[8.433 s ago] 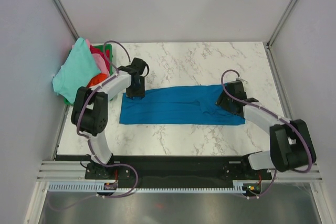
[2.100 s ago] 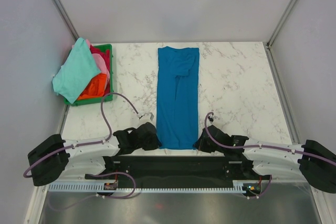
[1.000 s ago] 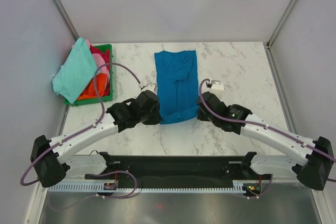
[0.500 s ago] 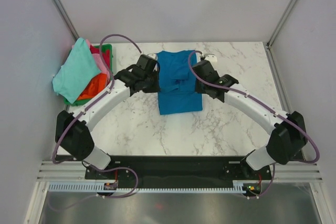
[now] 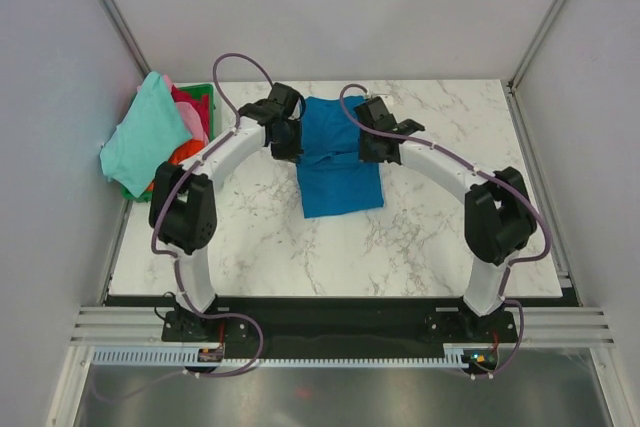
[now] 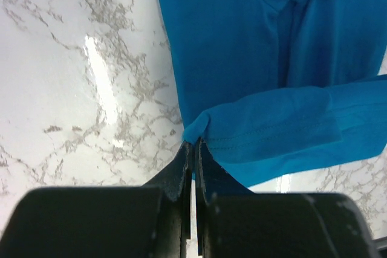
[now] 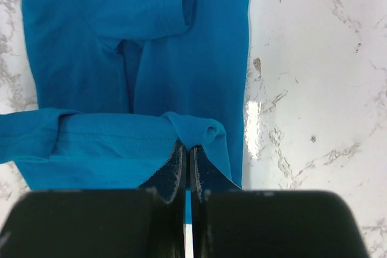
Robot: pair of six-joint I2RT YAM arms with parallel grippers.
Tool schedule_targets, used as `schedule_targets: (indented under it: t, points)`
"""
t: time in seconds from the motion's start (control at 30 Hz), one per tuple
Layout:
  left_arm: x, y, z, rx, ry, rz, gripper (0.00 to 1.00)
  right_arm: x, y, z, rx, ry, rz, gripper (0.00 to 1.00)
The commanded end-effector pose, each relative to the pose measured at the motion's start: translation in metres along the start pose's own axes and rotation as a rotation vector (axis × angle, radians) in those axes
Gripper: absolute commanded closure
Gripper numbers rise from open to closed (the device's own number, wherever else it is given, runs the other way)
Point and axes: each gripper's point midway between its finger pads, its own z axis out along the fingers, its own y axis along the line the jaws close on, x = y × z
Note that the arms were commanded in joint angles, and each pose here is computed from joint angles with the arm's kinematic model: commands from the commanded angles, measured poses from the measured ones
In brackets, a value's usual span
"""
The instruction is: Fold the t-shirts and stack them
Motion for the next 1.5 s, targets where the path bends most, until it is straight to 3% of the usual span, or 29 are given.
schedule_targets:
  t: [0.0,0.5,0.6,0.63,0.67,0.7,0.73,0.77,0.8,0.83,0.87,0.97,1.0,1.07,1.1,1.17,1.23,1.27,1.33,1.4,1.43,1.47]
  points:
    - [-0.016,0.005,0.007,0.03,0.025,0.037,0.98,-0.021,0.005,0.012,-0.019,-0.029,0.005,1.0]
    - [-0.045,0.011,0.059,0.077,0.086,0.005,0.98,-0.022,-0.016,0.066,0.039,0.03,0.057,1.0]
    - [-0.052,0.012,0.065,0.082,0.088,-0.005,0.96,-0.032,-0.016,0.075,0.02,0.033,0.067,0.9]
    - [-0.053,0.011,0.064,0.086,0.096,-0.013,0.94,-0.037,-0.019,0.078,0.017,0.037,0.079,0.8]
    - [-0.052,0.012,0.07,0.101,0.116,-0.027,0.82,-0.031,-0.019,0.085,0.012,0.075,0.073,0.7]
    - [-0.071,0.004,0.061,0.121,0.076,-0.032,0.7,-0.062,-0.018,0.081,-0.004,0.027,0.074,0.59]
    - [-0.077,0.003,0.058,0.124,0.073,-0.036,0.18,-0.074,-0.02,0.08,0.007,0.018,0.075,0.45]
    - [-0.076,0.005,0.056,0.115,0.096,-0.04,0.01,-0.072,-0.029,0.085,0.042,0.06,0.068,0.39]
    - [-0.106,-0.002,0.034,0.129,0.014,-0.034,0.0,-0.116,-0.024,0.068,0.017,-0.029,0.09,0.36]
    - [-0.114,-0.002,0.023,0.127,-0.009,-0.037,0.0,-0.124,-0.034,0.065,0.027,-0.02,0.097,0.33]
    - [-0.134,-0.004,-0.002,0.139,-0.08,-0.045,0.0,-0.155,-0.031,0.045,-0.003,-0.094,0.112,0.32]
    - [-0.145,-0.002,-0.033,0.127,-0.151,-0.048,0.0,-0.179,-0.034,0.009,-0.039,-0.164,0.117,0.3]
    - [-0.14,-0.002,-0.043,0.131,-0.158,-0.045,0.0,-0.163,-0.035,0.013,-0.036,-0.128,0.112,0.3]
    - [-0.115,0.0,-0.036,0.137,-0.096,-0.046,0.0,-0.167,-0.026,-0.011,-0.118,-0.179,0.113,0.31]
    - [-0.115,-0.005,-0.048,0.155,-0.126,-0.039,0.0,-0.131,-0.031,0.004,-0.107,-0.101,0.107,0.31]
    - [-0.081,-0.005,-0.034,0.156,-0.047,-0.038,0.01,-0.1,-0.03,0.002,-0.148,-0.065,0.114,0.34]
    - [-0.071,-0.014,-0.045,0.187,-0.074,-0.026,0.03,-0.081,-0.027,-0.008,-0.186,-0.045,0.118,0.34]
    - [-0.042,-0.016,-0.034,0.183,-0.017,-0.02,0.03,-0.051,-0.032,0.002,-0.181,0.008,0.12,0.34]
    - [-0.013,-0.018,-0.039,0.188,-0.016,-0.015,0.03,-0.039,-0.032,-0.009,-0.213,-0.007,0.133,0.33]
    - [0.008,-0.016,-0.041,0.201,-0.007,-0.025,0.02,0.004,-0.039,-0.004,-0.221,0.066,0.144,0.33]
    - [0.004,-0.02,-0.054,0.238,-0.067,-0.026,0.0,0.011,-0.038,-0.01,-0.244,0.065,0.149,0.32]
    - [0.032,-0.014,-0.044,0.238,-0.015,-0.044,0.0,0.033,-0.038,-0.007,-0.266,0.103,0.151,0.32]
